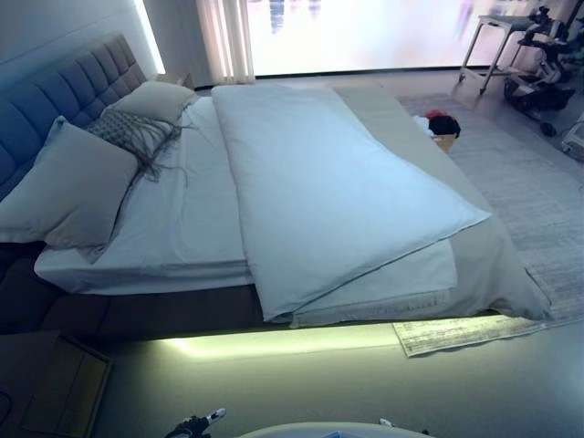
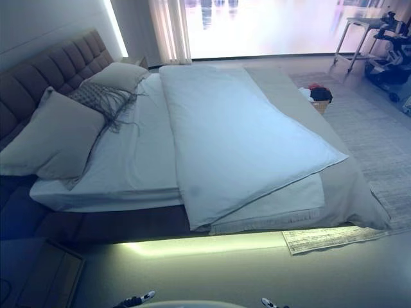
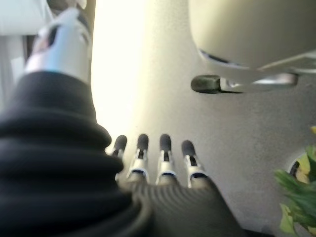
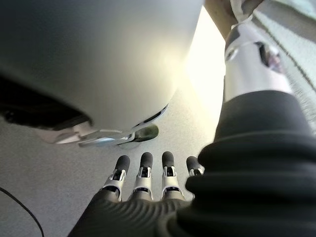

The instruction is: Make the bed neatly

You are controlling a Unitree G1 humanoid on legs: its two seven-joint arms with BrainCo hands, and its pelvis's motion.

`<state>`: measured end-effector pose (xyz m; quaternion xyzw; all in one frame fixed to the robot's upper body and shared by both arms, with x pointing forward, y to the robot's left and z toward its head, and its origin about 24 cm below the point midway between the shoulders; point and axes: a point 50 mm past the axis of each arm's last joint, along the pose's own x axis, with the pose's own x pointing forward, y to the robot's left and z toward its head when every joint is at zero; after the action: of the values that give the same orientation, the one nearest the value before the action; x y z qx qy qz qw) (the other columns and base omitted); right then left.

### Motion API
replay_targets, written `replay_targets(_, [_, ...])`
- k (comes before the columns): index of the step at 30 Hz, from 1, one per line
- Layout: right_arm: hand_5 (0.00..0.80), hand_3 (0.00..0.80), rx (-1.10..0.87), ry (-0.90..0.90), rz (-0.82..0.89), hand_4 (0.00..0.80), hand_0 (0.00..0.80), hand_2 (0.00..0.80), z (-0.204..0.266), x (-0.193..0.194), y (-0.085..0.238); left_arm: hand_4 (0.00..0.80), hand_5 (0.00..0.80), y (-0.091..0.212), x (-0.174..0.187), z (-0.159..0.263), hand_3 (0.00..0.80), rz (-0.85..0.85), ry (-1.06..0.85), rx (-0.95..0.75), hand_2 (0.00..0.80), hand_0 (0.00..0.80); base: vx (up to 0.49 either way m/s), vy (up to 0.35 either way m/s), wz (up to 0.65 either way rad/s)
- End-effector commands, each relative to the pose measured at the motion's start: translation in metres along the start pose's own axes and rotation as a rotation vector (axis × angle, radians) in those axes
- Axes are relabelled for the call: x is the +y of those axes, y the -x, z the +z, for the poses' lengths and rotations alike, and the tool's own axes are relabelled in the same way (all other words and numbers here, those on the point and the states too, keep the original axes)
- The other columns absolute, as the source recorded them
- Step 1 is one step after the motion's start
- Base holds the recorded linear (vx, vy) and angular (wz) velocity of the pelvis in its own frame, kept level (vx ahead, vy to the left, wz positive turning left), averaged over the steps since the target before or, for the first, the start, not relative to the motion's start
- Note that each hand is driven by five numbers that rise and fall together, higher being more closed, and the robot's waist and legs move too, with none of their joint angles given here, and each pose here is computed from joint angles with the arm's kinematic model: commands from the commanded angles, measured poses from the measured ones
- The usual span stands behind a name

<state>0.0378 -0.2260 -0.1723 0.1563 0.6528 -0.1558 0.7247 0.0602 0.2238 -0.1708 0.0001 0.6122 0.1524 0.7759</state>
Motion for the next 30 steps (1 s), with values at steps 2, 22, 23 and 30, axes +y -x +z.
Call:
replay_targets(2, [0.000, 0.000, -0.028, -0.017, -0.015, 0.000, 0.000, 0.000, 0.012, 0.010, -0.001, 0.000, 0.000, -0.001, -0.004, 0.005, 0.000, -0.048, -0.008, 0.020, 0.000, 0.000, 0.000, 0.000, 0.00])
replay_targets(22, [0.000, 0.000, -0.046, -0.072, -0.061, 0.000, 0.000, 0.000, 0.009, 0.009, -0.002, 0.000, 0.000, 0.000, -0.004, -0.005, 0.000, -0.056, 0.006, 0.050, 0.000, 0.000, 0.022, -0.036, -0.01])
replay_targets(23, [0.000, 0.000, -0.044, -0.074, -0.063, 0.000, 0.000, 0.000, 0.008, 0.009, -0.002, 0.000, 0.000, 0.000, -0.004, -0.005, 0.000, -0.056, 0.004, 0.050, 0.000, 0.000, 0.067, -0.081, -0.02])
replay_targets(30, [0.000, 0.000, -0.049, -0.082, -0.084, 0.000, 0.000, 0.000, 0.007, 0.005, -0.001, 0.000, 0.000, 0.000, -0.001, -0.003, 0.000, -0.036, 0.006, 0.062, 0.000, 0.000, 0.069, -0.103, -0.02])
